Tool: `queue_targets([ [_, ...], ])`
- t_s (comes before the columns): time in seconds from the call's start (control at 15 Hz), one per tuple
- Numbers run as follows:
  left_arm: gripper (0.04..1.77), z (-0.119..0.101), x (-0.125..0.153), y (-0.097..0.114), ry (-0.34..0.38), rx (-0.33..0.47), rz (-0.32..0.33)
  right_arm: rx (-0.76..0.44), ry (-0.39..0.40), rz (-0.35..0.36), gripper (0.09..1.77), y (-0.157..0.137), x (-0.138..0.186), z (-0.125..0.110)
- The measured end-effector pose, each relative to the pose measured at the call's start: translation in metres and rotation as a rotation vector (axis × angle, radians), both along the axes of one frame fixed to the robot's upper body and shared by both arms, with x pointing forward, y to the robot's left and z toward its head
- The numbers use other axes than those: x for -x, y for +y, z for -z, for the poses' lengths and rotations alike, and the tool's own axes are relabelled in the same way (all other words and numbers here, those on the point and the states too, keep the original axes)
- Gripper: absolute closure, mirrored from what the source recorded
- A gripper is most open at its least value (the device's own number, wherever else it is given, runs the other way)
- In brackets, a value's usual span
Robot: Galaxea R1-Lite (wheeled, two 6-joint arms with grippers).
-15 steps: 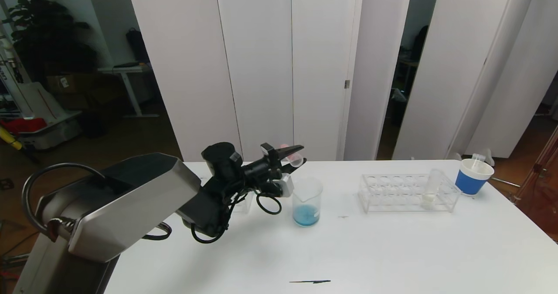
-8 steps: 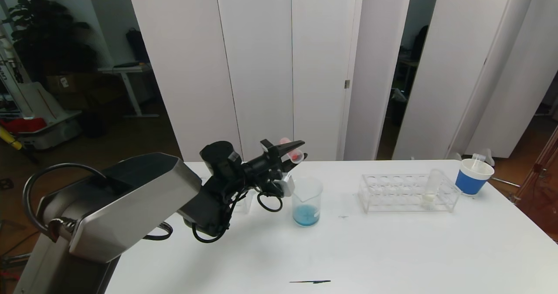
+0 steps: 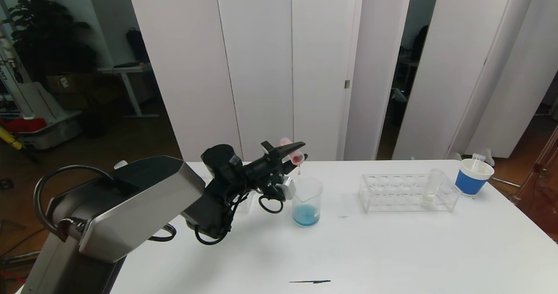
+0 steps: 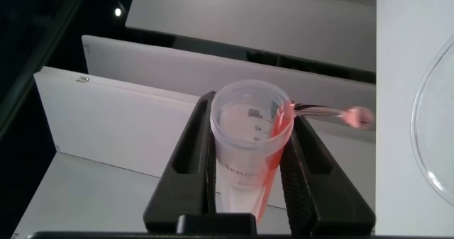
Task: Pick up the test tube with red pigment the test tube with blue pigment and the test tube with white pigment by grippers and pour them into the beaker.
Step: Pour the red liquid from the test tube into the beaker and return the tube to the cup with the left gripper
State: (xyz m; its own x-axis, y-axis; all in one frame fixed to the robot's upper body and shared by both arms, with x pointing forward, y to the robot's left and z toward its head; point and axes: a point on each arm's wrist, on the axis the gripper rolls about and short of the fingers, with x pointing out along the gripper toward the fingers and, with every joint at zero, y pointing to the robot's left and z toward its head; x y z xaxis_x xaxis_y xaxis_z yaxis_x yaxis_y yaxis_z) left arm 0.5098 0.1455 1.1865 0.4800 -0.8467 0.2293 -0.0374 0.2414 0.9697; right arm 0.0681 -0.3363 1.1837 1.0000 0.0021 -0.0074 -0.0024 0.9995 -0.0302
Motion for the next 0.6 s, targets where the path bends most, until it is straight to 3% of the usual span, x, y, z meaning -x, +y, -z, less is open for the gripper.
queue_targets([
  [0.6,1.21,0.0047,-0.001,-0.0019,-0.037,-0.016,-0.008,0.0,0.0,0.0,0.11,0.0,0.0,0.0],
])
